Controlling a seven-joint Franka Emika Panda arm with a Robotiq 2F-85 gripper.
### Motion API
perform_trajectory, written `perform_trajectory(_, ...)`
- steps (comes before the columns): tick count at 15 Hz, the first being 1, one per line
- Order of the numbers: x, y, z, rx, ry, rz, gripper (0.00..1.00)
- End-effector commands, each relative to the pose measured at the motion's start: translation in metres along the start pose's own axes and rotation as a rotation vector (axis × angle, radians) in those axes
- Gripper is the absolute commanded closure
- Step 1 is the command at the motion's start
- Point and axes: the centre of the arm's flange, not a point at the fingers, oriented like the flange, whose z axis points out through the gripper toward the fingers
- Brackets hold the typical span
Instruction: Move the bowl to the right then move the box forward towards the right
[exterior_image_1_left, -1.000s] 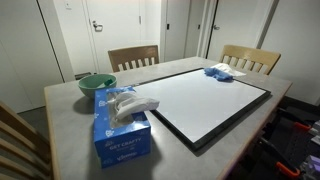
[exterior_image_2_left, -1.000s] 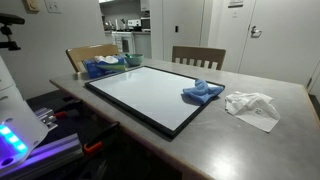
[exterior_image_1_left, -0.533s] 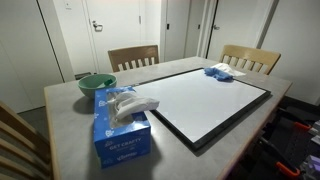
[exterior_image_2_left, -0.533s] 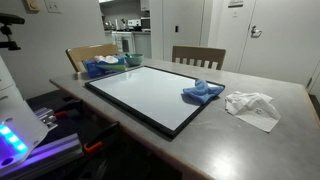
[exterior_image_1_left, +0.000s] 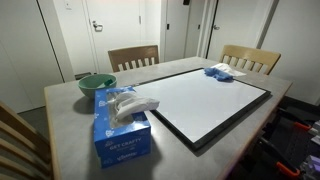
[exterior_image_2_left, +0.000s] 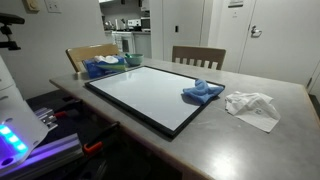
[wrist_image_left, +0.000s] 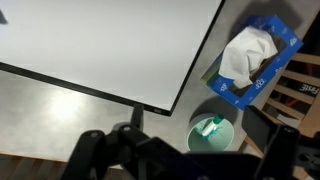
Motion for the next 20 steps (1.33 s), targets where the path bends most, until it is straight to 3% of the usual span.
perform_trajectory(1,0.008,0.002,0.008,0.015,0.009,0.008,0.0)
perform_trajectory(4,0.017,0.004,0.02,0.03,0.011,0.041,0.0)
perform_trajectory(9,0.047,0.004,0.045,0.034,-0.003,0.298,0.0)
perform_trajectory(15,0.106,-0.013,0.084,0.043,0.107,0.562,0.0)
perform_trajectory(16,0.113,-0.016,0.089,0.041,0.116,0.586,0.0)
perform_trajectory(17,0.084,-0.01,0.08,0.045,0.093,0.539,0.0)
perform_trajectory(20,0.099,-0.017,0.093,0.052,0.1,0.575,0.0)
